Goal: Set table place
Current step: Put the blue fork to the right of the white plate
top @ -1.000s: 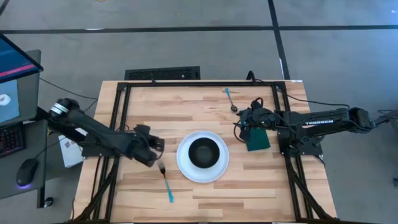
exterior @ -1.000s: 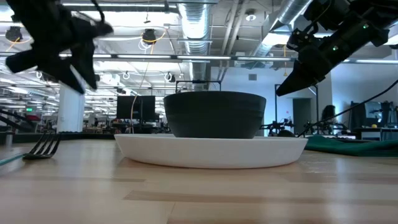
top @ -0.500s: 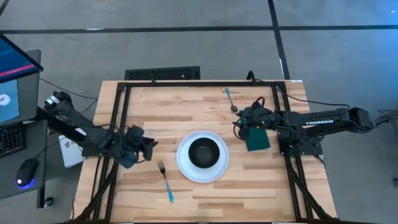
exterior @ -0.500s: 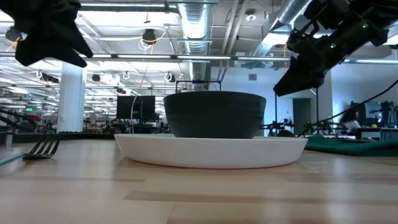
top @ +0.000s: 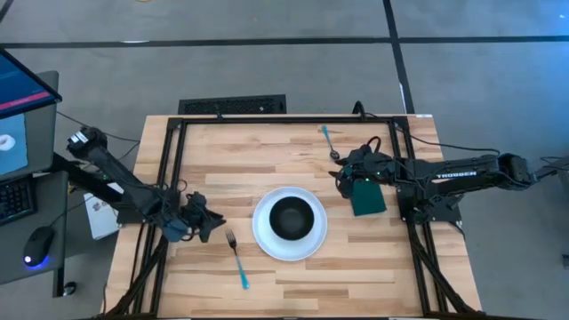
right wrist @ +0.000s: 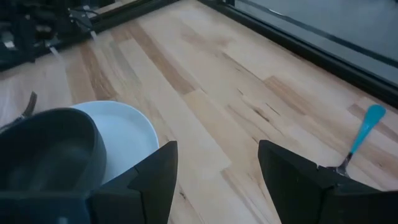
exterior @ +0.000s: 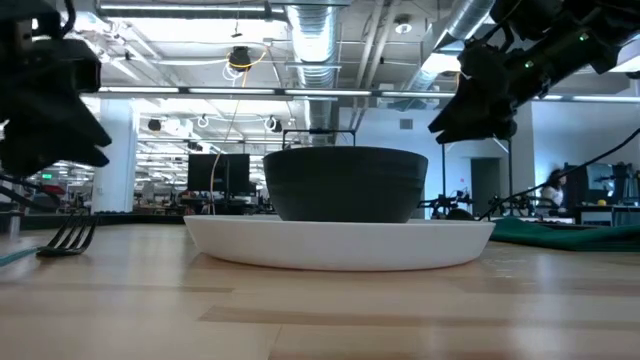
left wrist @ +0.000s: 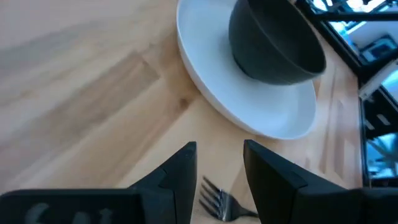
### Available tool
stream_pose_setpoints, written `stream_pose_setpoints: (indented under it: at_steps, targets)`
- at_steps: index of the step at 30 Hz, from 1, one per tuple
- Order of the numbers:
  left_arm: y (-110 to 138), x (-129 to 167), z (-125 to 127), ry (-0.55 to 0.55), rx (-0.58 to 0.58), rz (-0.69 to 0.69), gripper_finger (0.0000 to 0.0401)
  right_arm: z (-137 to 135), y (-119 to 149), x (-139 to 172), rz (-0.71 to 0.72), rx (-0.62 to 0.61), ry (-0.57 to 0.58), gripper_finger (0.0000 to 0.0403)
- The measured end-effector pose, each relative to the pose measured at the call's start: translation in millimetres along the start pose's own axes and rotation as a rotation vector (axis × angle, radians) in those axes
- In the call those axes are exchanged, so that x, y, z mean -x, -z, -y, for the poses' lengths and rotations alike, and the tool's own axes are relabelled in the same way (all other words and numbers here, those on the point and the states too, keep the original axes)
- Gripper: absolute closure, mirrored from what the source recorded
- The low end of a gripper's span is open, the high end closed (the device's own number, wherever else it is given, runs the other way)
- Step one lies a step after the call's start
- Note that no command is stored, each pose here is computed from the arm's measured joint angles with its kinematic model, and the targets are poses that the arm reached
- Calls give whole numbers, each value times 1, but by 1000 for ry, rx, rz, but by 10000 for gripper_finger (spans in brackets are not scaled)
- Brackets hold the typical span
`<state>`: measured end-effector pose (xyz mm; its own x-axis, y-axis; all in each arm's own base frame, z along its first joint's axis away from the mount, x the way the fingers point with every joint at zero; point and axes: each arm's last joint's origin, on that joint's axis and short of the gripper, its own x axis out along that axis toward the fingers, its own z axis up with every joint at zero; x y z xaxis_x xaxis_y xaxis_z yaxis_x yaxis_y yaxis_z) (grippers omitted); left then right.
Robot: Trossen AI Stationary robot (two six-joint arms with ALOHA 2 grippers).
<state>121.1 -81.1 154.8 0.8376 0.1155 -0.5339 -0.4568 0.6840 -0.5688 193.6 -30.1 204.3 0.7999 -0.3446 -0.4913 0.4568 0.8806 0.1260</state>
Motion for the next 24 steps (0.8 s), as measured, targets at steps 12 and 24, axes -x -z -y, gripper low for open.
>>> stream_pose_setpoints:
  at_steps: [12, 24]
  targets:
    - [18, -7, -27, -13, 78, 4, 279, -5, -3, 1, 18, -13, -85, 154]
    - [20, -9, -24, 16, -29, -39, 279, -25, -6, 7, 84, -34, -201, 154]
